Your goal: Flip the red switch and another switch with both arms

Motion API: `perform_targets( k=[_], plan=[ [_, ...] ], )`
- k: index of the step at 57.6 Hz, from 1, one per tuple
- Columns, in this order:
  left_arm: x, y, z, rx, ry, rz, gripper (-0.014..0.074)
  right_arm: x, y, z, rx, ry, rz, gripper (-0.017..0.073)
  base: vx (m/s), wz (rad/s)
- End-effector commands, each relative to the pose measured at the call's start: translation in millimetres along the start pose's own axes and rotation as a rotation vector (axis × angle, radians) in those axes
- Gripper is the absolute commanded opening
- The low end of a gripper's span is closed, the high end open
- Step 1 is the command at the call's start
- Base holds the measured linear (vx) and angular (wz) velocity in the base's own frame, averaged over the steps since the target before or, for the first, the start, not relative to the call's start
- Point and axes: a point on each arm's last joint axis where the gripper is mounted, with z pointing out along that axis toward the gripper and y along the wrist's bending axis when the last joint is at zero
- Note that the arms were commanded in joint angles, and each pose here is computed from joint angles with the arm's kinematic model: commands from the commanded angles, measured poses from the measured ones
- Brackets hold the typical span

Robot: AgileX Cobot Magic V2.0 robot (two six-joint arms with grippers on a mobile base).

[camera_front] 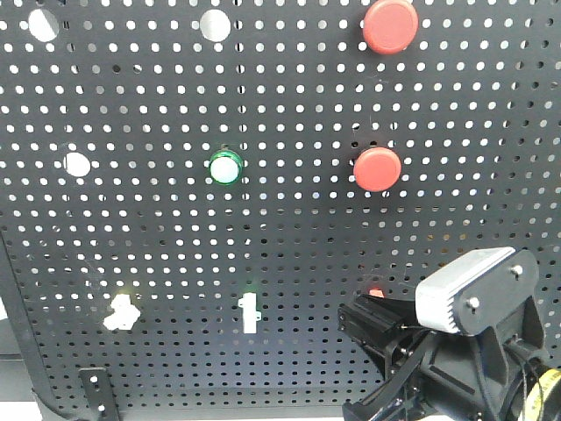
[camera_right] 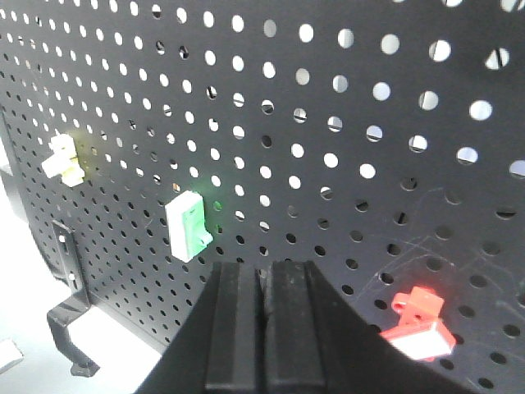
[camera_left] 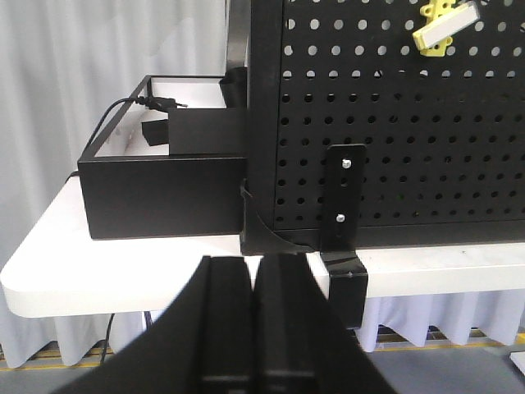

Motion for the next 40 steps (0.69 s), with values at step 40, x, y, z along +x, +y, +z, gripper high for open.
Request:
perform_targets(
  k=[40],
  plan=[
    [-0.6, -0.5, 0.2, 0.007, -0.062, -0.008, 0.0002, 102.5, -29.5, -151.1, 0.481, -0.218, -0.038, -0.0006, 0.00, 0.00]
  ],
)
